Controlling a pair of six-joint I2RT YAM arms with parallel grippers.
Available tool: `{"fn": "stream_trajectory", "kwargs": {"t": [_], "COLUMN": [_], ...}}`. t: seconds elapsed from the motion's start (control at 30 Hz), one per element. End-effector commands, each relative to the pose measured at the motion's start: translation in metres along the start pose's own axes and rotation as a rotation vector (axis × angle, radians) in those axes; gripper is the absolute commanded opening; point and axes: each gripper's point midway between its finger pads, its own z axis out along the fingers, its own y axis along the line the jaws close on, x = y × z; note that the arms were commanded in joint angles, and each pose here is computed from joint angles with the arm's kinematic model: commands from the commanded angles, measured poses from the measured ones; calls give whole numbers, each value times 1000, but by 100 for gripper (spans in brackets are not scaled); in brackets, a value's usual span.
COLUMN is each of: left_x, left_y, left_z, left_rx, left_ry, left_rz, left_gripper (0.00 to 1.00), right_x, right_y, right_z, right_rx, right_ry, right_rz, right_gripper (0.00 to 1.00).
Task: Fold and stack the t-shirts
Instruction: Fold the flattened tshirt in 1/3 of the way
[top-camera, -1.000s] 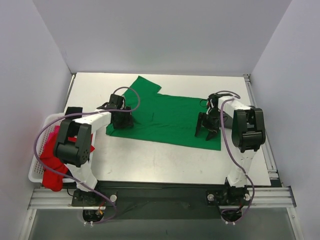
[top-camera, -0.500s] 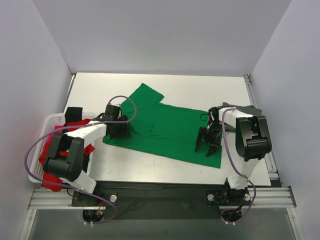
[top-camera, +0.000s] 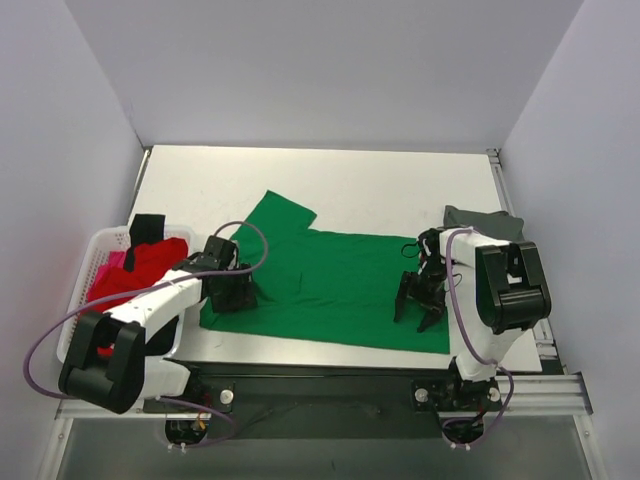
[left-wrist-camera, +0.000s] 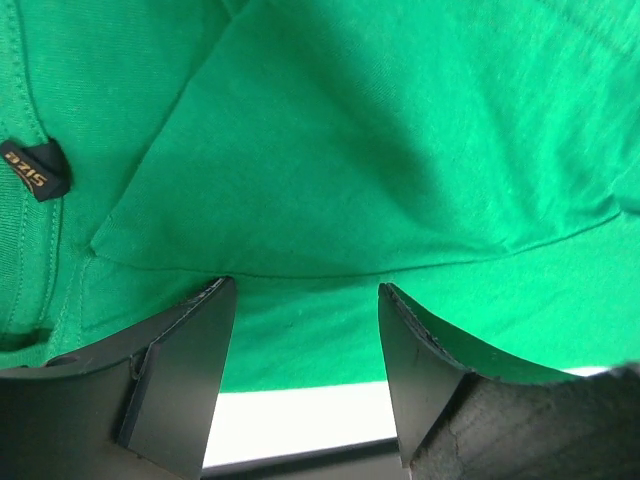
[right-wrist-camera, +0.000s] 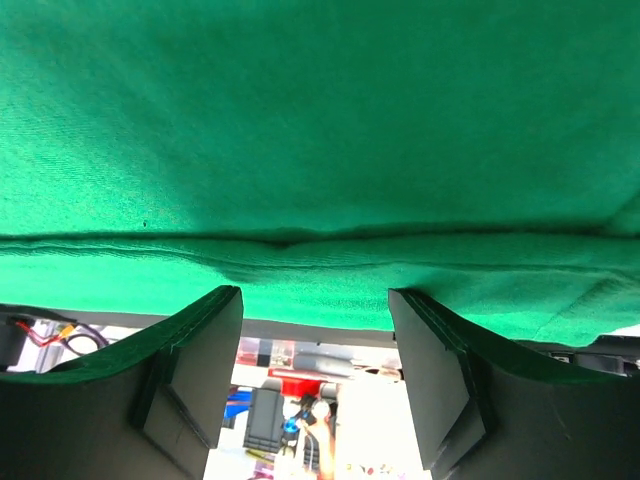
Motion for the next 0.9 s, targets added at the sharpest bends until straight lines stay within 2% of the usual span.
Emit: {"fn": "stream_trajectory", "kwargs": {"t": [0.0,0.1,0.17,0.27,0.47,0.53,0.57,0.67,0.87], "left_x": [27,22,13,-7,-37,-46,-54,-67,-65], "left_y": [1,-3,-8,-13,-23,-22,-33,-43,-50], "left_z": [-16,-30,-44,-59,-59,-54,-53,-48,-33], "left_rx": [-17,-18,3,20,72,89,153,253,310], "left_ry": [79,64,13,-89,-190,-193,-211,-250,-237], "left_rz": [8,8,9,8,-14,-51,-54,-85,-69], "left_gripper": [70,70,71,73,74,74,74,74,73], "right_x": [8,5,1,-6,-29,-31,-34,-36,-26], "right_y": [-13,-5,6,45,151,182,204,241,284], "right_z": [-7,-24,-36,-61,-91,-80,-90,-75,-38], "right_rx": [63,83,71,19,-58,-65,-99,-125,-190], "right_ry": [-19,-65,-97,-181,-338,-342,-375,-372,-348], "right_rz": [-3,-50,-79,-161,-399,-469,-499,-561,-623], "right_gripper": [62,62,62,62,60,57,56,54,51]}}
